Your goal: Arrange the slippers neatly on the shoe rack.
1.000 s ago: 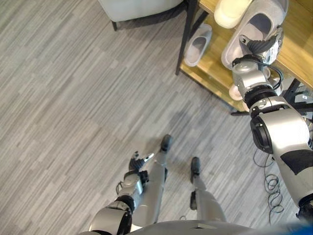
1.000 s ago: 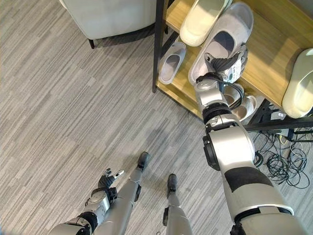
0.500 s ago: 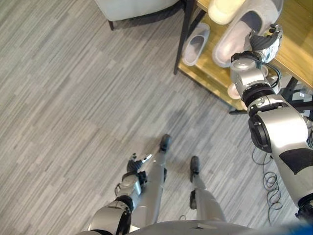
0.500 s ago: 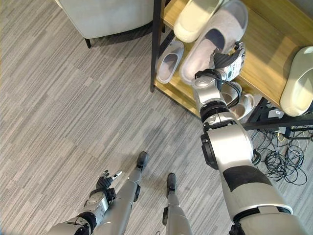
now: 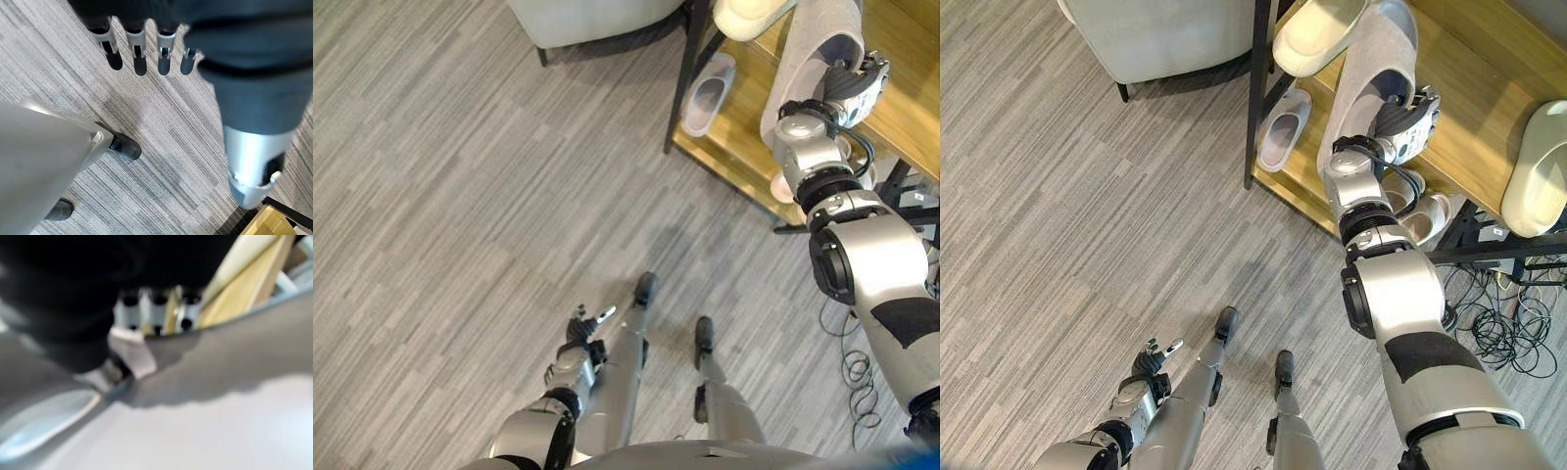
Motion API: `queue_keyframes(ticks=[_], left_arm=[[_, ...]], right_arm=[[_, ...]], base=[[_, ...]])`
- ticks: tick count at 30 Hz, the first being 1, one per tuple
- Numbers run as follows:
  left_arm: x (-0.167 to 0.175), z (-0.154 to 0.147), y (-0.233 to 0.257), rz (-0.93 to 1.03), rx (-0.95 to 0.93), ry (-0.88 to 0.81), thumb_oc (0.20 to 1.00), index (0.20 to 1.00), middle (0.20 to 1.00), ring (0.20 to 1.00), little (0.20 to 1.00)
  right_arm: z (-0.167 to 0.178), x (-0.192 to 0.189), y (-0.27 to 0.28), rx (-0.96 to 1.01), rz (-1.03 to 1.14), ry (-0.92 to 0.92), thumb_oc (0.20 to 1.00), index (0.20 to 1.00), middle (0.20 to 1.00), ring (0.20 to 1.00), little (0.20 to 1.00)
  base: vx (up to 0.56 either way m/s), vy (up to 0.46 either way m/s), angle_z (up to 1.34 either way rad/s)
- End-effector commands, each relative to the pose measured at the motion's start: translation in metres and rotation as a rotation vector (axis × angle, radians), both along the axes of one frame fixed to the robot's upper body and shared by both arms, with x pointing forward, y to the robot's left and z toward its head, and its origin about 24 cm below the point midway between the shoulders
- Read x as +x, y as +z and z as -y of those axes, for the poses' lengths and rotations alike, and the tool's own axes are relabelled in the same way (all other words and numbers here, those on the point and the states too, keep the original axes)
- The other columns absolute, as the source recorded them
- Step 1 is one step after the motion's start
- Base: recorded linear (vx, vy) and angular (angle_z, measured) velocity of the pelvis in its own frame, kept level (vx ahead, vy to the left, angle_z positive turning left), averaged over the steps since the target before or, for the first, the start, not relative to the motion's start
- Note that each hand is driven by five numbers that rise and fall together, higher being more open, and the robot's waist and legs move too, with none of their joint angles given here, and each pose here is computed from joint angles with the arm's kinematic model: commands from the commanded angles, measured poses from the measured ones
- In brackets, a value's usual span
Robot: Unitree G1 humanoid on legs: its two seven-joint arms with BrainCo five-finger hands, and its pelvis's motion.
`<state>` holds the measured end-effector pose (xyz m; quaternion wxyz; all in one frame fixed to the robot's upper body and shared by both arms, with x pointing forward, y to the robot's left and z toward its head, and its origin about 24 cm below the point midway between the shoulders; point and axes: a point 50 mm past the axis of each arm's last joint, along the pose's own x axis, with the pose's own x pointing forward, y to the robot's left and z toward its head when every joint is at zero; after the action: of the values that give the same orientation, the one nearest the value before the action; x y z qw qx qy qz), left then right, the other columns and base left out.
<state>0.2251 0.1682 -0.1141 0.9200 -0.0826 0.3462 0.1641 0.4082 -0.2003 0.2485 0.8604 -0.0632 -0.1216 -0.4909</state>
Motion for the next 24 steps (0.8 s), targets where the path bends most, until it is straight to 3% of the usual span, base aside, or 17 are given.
queue_keyframes(ticks=[1,7,10,11,12,13,14,15,16,17,19,24], left_arm=[[0.021,0.009,0.011,0.024,-0.009,0.005,1.0,1.0,1.0,1.0,1.0],[0.024,-0.001,0.015,0.046,0.019,0.035,1.0,1.0,1.0,1.0,1.0],[0.021,-0.018,0.017,0.064,0.077,0.076,1.0,1.0,1.0,1.0,1.0],[0.017,-0.034,0.018,0.074,0.125,0.105,1.0,1.0,1.0,1.0,1.0],[0.016,-0.034,0.018,0.072,0.126,0.105,1.0,1.0,1.0,1.0,1.0],[0.007,-0.045,0.016,0.065,0.153,0.136,1.0,1.0,1.0,1.0,1.0],[0.006,-0.045,0.015,0.063,0.154,0.136,1.0,1.0,1.0,1.0,1.0],[-0.063,-0.066,-0.009,-0.039,0.26,0.059,1.0,1.0,1.0,1.0,1.0],[-0.064,-0.066,-0.01,-0.039,0.26,0.058,1.0,1.0,1.0,1.0,1.0],[-0.083,-0.064,-0.012,-0.035,0.304,0.03,1.0,1.0,1.0,1.0,1.0],[-0.089,-0.062,-0.015,-0.055,0.316,0.004,1.0,1.0,1.0,1.0,1.0],[-0.094,-0.054,-0.019,-0.064,0.283,0.01,1.0,1.0,1.0,1.0,1.0]], right_arm=[[0.022,-0.013,0.027,-0.022,0.214,-0.082,0.2,0.2,0.2,0.2,0.2],[0.033,-0.034,-0.02,-0.118,0.226,0.03,0.2,0.2,0.2,0.2,0.2],[0.044,-0.059,-0.069,-0.18,0.151,0.102,0.2,0.2,0.2,0.2,0.2],[0.036,-0.078,-0.111,-0.16,0.073,0.187,0.2,0.2,0.2,0.2,0.2],[0.036,-0.078,-0.112,-0.16,0.071,0.187,0.2,0.2,0.2,0.2,0.2],[0.028,-0.105,-0.154,-0.115,-0.041,0.251,0.2,0.2,0.2,0.2,0.2],[0.028,-0.106,-0.154,-0.115,-0.043,0.252,0.2,0.2,0.2,0.2,0.2],[0.049,-0.135,-0.176,-0.099,-0.107,0.175,0.2,0.2,0.2,0.2,0.2],[0.049,-0.135,-0.176,-0.099,-0.108,0.175,0.2,0.2,0.2,0.2,0.2],[0.041,-0.164,-0.211,-0.003,-0.208,0.187,0.2,0.2,0.2,0.2,0.2],[0.04,-0.196,-0.242,0.025,-0.328,0.186,0.2,0.2,0.2,0.2,0.2],[0.034,-0.209,-0.263,0.068,-0.389,0.197,0.2,0.2,0.2,0.2,0.2]], base=[[-0.03,0.016,-0.04],[-0.02,0.018,-0.07],[0.02,-0.002,-0.04],[0.07,-0.018,-0.17],[0.13,0.007,-0.42],[0.07,0.013,-0.42],[0.08,0.038,-0.44],[0.01,0.024,-0.3],[0.03,0.083,-0.13],[0.04,0.087,0.07],[0.06,0.154,0.23],[0.04,0.161,-0.11]])
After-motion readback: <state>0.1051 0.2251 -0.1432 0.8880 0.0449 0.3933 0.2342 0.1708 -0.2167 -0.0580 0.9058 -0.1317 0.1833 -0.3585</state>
